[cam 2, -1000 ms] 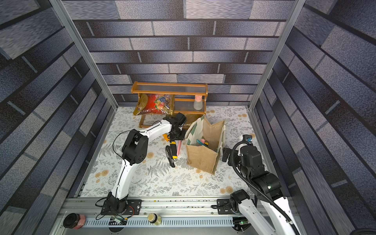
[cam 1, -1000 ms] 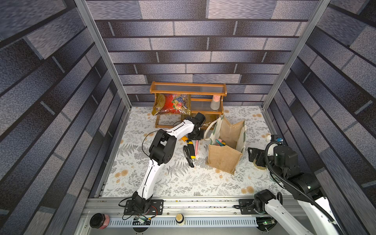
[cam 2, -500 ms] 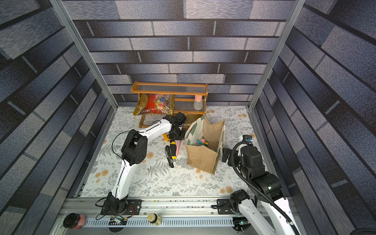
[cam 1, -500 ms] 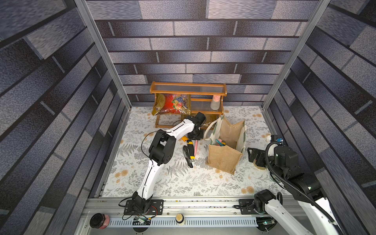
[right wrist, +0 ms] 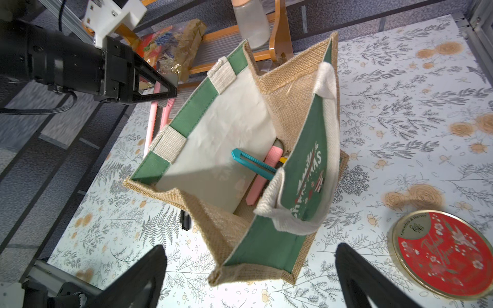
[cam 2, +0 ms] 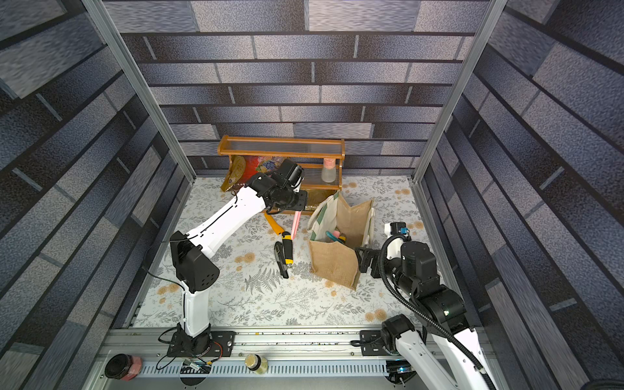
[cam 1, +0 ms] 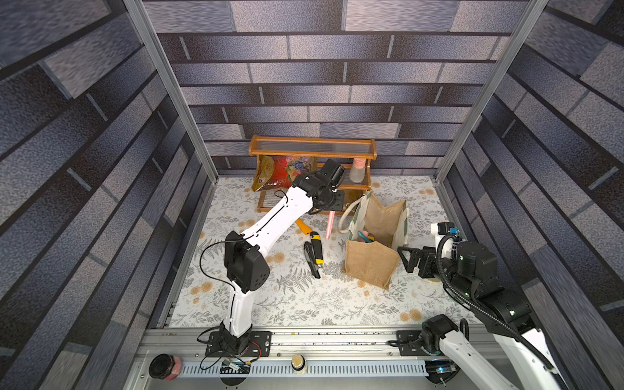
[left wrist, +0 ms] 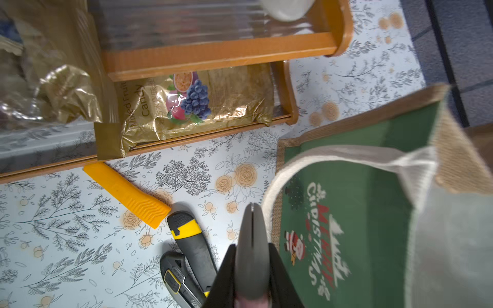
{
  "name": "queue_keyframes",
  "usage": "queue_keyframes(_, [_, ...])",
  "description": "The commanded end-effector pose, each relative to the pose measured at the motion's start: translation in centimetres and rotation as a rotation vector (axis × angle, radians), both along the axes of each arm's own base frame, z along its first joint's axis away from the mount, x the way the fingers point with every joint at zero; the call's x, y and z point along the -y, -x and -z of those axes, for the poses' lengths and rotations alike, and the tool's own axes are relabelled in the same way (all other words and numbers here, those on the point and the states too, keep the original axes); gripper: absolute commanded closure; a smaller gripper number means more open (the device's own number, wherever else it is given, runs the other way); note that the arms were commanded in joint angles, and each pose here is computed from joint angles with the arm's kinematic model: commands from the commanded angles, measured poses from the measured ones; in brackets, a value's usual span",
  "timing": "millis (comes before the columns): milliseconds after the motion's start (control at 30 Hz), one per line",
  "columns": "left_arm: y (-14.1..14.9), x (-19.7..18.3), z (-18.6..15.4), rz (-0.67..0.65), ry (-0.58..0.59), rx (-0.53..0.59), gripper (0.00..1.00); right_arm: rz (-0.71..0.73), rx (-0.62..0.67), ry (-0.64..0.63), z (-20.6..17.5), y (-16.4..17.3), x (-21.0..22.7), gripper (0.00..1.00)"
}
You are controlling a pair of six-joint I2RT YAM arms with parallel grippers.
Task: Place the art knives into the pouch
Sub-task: Pick up the utility knife at the center of the board, then place the utility knife in the pouch.
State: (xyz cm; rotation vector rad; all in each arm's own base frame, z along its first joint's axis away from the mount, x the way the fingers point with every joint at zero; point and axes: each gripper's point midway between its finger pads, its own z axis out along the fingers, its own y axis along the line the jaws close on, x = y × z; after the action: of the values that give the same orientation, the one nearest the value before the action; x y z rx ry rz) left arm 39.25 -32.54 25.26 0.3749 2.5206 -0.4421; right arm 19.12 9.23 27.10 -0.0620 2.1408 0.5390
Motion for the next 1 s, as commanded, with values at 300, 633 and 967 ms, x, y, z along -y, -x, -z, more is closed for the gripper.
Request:
queue_keyframes(300, [4.6, 4.9, -9.1, 0.195, 0.034, 0.198, 0.84, -0.017, 0.042, -0.024, 0.1, 0.5, -0.1, 0.0])
queue_keyframes(633, [4.7, 9.7, -11.2, 0.297, 0.071, 0.324, 0.84, 0.017, 0.042, 0.002, 0.9, 1.4, 1.0, 0.0])
queue_keyframes(967, [3.7, 12.2, -7.2, 0.315, 0.063, 0.267, 0.82, 0.031, 0.04, 0.011, 1.3, 2.0, 1.5, 0.0])
